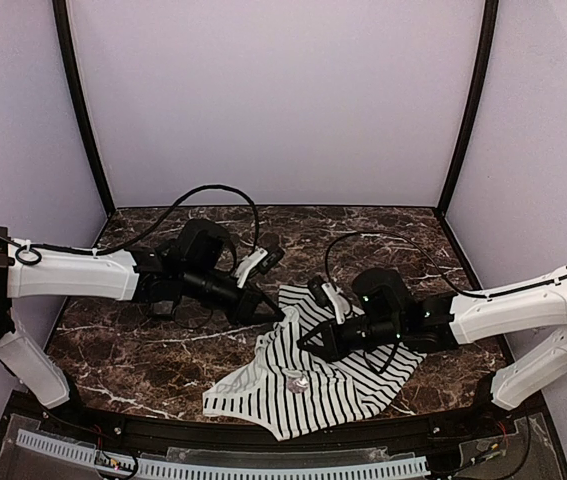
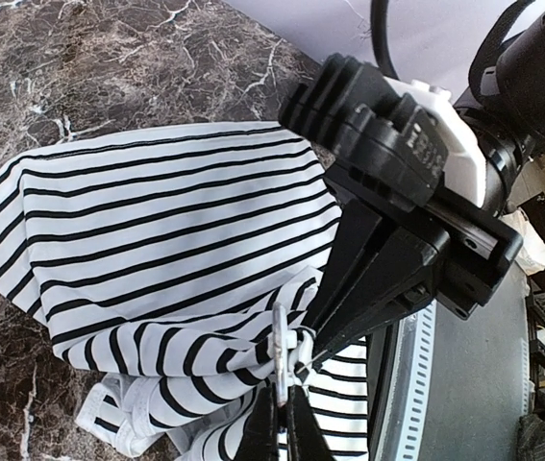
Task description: Remove the brooch from the garment
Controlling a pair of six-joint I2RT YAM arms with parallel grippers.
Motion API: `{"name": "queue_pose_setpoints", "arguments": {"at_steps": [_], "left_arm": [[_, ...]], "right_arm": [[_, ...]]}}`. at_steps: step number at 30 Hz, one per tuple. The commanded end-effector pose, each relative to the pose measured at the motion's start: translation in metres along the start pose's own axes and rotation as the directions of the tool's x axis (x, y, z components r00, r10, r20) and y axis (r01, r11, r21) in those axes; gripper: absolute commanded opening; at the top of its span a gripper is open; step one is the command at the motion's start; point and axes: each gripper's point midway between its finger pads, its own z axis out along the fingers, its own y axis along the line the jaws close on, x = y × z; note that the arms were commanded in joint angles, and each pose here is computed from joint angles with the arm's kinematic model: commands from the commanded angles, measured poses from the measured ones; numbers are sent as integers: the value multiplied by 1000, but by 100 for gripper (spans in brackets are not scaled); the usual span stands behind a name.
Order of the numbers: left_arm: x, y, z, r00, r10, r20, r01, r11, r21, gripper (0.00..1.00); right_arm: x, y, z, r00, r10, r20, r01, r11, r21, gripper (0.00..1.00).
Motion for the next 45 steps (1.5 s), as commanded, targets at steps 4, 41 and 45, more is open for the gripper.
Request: {"name": "queue_pose_setpoints", "arguments": {"at_steps": [4,41,45], "left_arm": [[-9,1,-5,1000,5,16,-5,1000,-14,1],[-62,-14,-66,981,67,181,-79,995,61,1],[-68,-53,-81,975,110,196,-154,962,226,1]], "right_arm": [[-13,8,-1,999,-4,49,4,1000,-8,0],[-65,40,-56,951,-23,307,53,995,-90,86],[-83,72,-75,928,-65,368,140,973,-181,87]]}}
